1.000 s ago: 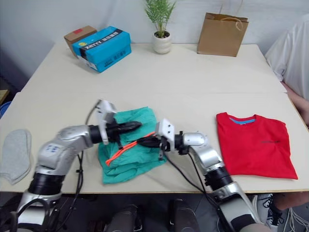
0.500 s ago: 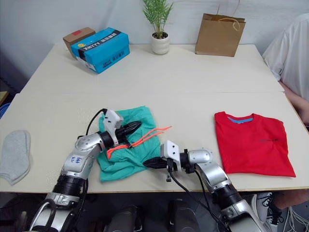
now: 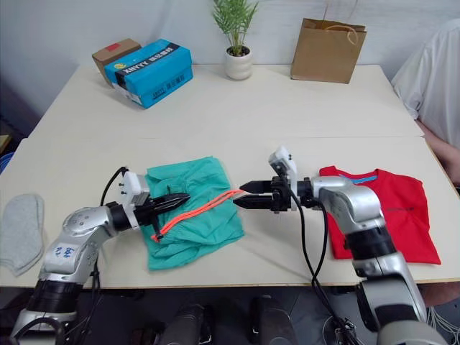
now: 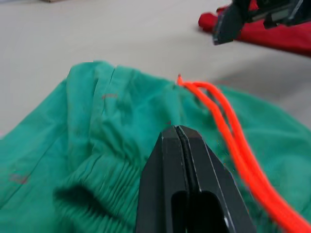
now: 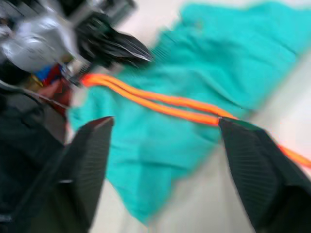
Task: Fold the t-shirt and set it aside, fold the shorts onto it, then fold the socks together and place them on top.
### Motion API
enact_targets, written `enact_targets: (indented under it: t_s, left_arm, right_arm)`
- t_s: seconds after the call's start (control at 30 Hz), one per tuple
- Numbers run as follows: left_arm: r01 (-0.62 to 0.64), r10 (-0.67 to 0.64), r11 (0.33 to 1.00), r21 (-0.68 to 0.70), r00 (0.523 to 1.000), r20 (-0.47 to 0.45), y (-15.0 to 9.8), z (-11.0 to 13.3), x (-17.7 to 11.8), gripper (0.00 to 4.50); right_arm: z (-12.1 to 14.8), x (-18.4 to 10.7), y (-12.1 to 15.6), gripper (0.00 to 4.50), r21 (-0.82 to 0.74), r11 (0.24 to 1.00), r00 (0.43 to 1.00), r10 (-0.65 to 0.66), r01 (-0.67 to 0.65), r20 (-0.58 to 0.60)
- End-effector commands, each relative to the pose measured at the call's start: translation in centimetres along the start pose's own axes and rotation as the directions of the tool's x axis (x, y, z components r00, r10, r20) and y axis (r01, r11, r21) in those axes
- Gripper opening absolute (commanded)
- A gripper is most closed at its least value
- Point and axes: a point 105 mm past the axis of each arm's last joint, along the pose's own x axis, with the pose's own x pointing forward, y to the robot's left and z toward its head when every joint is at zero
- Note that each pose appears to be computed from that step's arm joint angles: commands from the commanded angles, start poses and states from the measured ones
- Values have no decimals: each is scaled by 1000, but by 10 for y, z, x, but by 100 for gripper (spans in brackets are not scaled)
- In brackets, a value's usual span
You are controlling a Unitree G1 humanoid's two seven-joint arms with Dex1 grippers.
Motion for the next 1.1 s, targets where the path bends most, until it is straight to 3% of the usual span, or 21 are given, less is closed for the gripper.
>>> enact_targets:
  t_s: [0.03, 0.23, 0.4, 0.5, 0.67, 0.77, 0.97, 1.1]
  left_arm:
    - [-12, 13, 999, 48, 1000, -21, -4, -7, -11, 0]
    - [-29, 29, 1000, 7, 1000, 11, -11, -11, -15, 0]
    - [-26, 26, 1000, -4, 1000, 13, -15, -14, -14, 0]
    - [-38, 38, 999, -11, 999, 31, -15, -13, -15, 0]
    - [-45, 47, 998, -41, 998, 42, -15, -11, -17, 0]
    - [-38, 40, 998, -50, 998, 43, -15, -8, -18, 0]
    - [-17, 21, 999, -29, 988, 150, -13, 27, -21, 0]
    - [60, -46, 997, -52, 971, 235, -24, 63, -16, 89]
  right_arm:
    - [2, 17, -11, 448, 53, 999, 999, 8, -6, -44]
    - [2, 53, -3, 448, 205, 974, 986, 123, -98, -112]
    - [-3, 74, 10, 448, 241, 960, 962, 190, -141, -196]
    - [3, 86, 25, 392, 286, 936, 952, 257, -202, -169]
    - [2, 88, 22, 218, 294, 938, 963, 232, -184, -138]
    - [6, 79, 24, 150, 314, 928, 966, 242, -201, -96]
    - [23, 27, 48, 149, 271, 908, 945, 328, -318, 10]
    - [34, -31, 71, 149, 250, 901, 935, 350, -355, 66]
